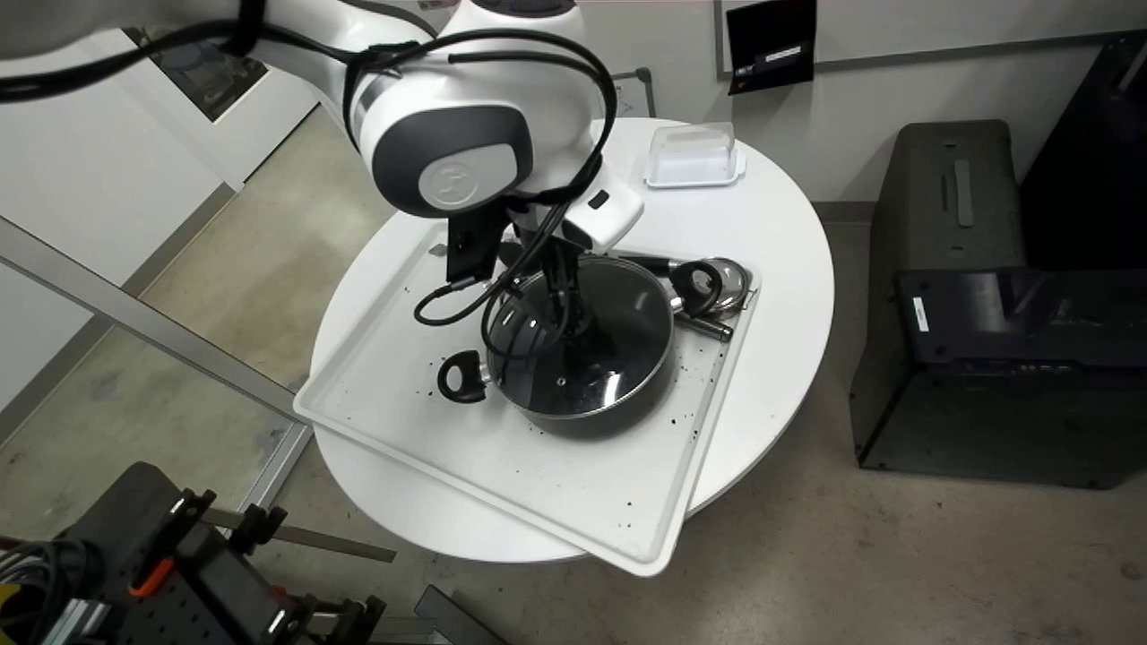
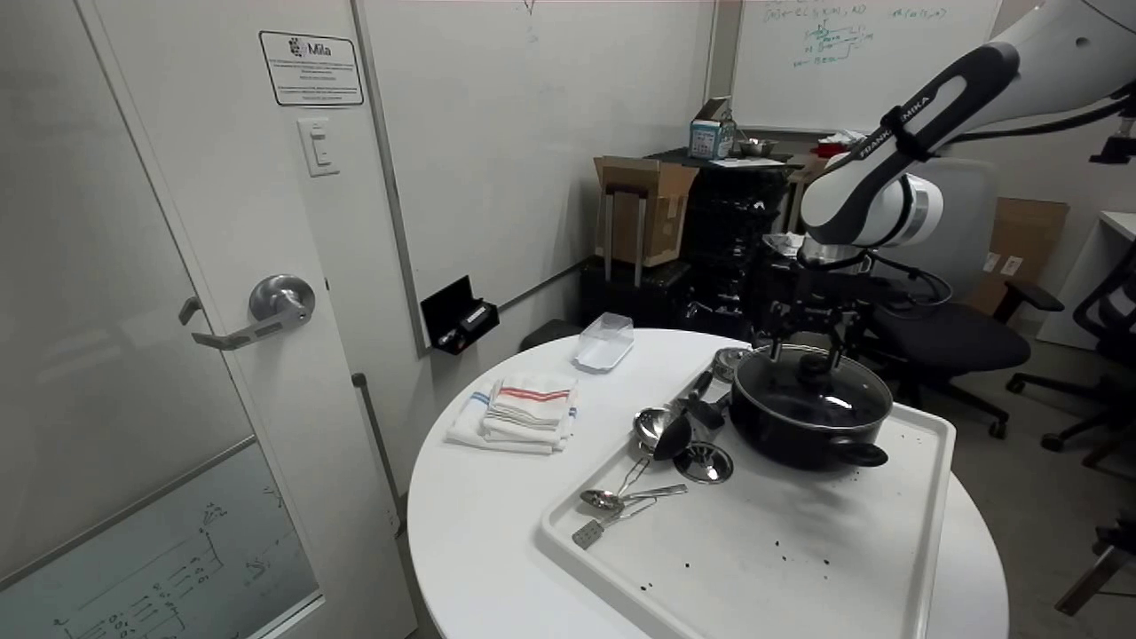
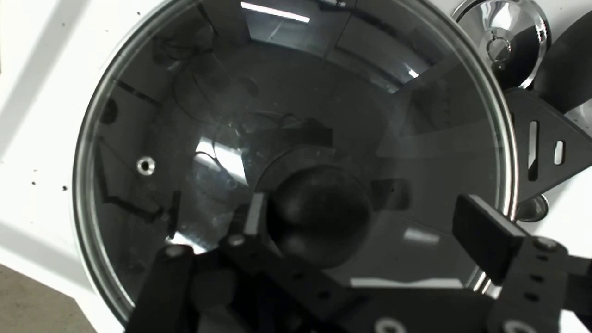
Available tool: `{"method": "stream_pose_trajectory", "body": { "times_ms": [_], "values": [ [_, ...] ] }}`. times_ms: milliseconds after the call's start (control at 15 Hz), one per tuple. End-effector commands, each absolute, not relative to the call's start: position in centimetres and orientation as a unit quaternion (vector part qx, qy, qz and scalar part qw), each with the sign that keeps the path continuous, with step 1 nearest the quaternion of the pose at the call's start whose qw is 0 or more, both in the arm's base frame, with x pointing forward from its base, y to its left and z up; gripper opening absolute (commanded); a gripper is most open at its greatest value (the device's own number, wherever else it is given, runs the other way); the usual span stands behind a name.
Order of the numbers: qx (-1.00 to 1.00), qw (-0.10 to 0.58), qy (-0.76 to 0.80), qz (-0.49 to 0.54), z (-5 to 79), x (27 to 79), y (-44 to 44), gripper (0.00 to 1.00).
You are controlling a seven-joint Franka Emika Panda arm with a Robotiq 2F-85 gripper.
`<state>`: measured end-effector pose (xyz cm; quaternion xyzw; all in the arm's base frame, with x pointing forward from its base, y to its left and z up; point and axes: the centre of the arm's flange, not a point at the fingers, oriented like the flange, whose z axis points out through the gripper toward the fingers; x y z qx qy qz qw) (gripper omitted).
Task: Put the glass lid on the black pot.
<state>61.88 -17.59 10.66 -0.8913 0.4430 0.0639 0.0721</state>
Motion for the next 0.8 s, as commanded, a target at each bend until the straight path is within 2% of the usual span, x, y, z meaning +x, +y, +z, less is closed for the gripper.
{"method": "stream_pose_trajectory", "body": {
  "times_ms": [0,733],
  "values": [
    [-0.889,0.065,0.448,0.062,11.9,60.9,-16.7,1.0],
    [-0.883,0.006,0.465,0.066,13.7,60.5,-16.8,1.0]
  ]
}}
